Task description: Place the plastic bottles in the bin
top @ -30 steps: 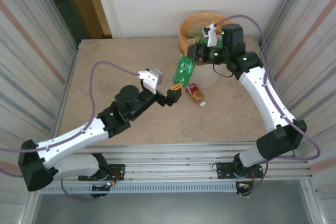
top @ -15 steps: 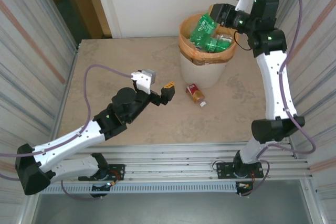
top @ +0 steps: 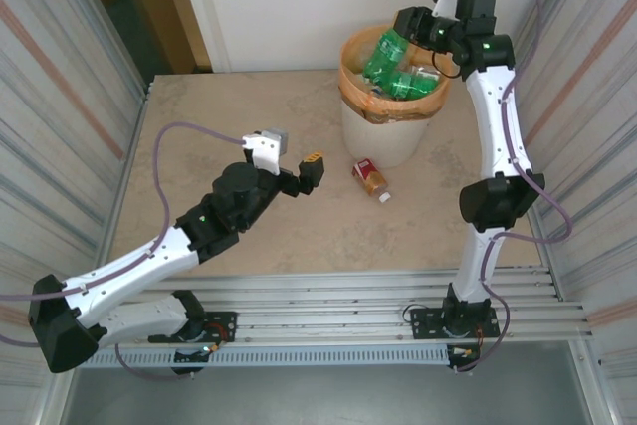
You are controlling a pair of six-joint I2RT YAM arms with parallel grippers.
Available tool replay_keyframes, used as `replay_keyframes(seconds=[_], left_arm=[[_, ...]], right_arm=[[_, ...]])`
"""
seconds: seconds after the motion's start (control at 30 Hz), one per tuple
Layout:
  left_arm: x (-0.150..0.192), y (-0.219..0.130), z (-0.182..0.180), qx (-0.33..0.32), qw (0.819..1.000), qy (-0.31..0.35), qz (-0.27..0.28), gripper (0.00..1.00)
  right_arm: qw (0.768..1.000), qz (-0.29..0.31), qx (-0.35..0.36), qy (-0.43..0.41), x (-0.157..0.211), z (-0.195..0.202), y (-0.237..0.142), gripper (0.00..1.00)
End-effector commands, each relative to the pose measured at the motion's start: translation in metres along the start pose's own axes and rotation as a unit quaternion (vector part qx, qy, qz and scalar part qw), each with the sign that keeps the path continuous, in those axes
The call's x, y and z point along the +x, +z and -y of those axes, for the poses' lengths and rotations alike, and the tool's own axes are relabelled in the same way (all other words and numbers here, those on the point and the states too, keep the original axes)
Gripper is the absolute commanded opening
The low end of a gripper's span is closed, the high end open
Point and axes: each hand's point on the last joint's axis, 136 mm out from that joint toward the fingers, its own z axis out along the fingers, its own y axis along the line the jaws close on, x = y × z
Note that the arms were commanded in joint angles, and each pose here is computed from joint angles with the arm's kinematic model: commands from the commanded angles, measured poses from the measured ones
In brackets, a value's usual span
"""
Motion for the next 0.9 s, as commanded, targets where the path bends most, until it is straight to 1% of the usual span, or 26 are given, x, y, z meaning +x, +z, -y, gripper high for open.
replay_keyframes(seconds=[0.0,0.1,0.3,0.33,0.47,0.63,0.73,0.87], left_arm=[[0.002,0.001,-0.008,-0.015,1.0,-0.01,-0.001,0.99],[0.004,0.003,-0.009,-0.017,1.0,-0.012,-0.004,0.99],[0.007,0.005,-0.009,-0.017,1.0,-0.015,-0.008,0.99],[0.008,0.005,-0.008,-0.016,1.0,-0.016,-0.01,0.99],[0.011,0.007,-0.008,-0.015,1.0,-0.02,-0.014,0.99],[0.014,0.01,-0.008,-0.016,0.999,-0.023,-0.018,0.99],[0.016,0.012,-0.008,-0.016,0.999,-0.025,-0.022,0.99],[0.018,0.014,-0.008,-0.017,0.999,-0.028,-0.024,0.99]], right_arm=[[1.0,-0.001,-0.001,-0.006,-0.002,0.002,0.005,0.14],[1.0,-0.018,-0.004,-0.005,0.008,0.005,0.015,0.16],[0.999,-0.043,0.006,-0.007,0.027,0.011,0.031,0.24],[0.999,-0.045,0.009,-0.004,0.028,0.012,0.033,0.26],[0.999,-0.049,0.022,0.003,0.032,0.022,0.039,0.43],[0.998,-0.047,0.04,0.002,0.03,0.032,0.035,0.6],[0.998,-0.043,0.046,-0.004,0.026,0.033,0.027,0.64],[0.998,-0.045,0.048,-0.014,0.025,0.028,0.016,0.63]])
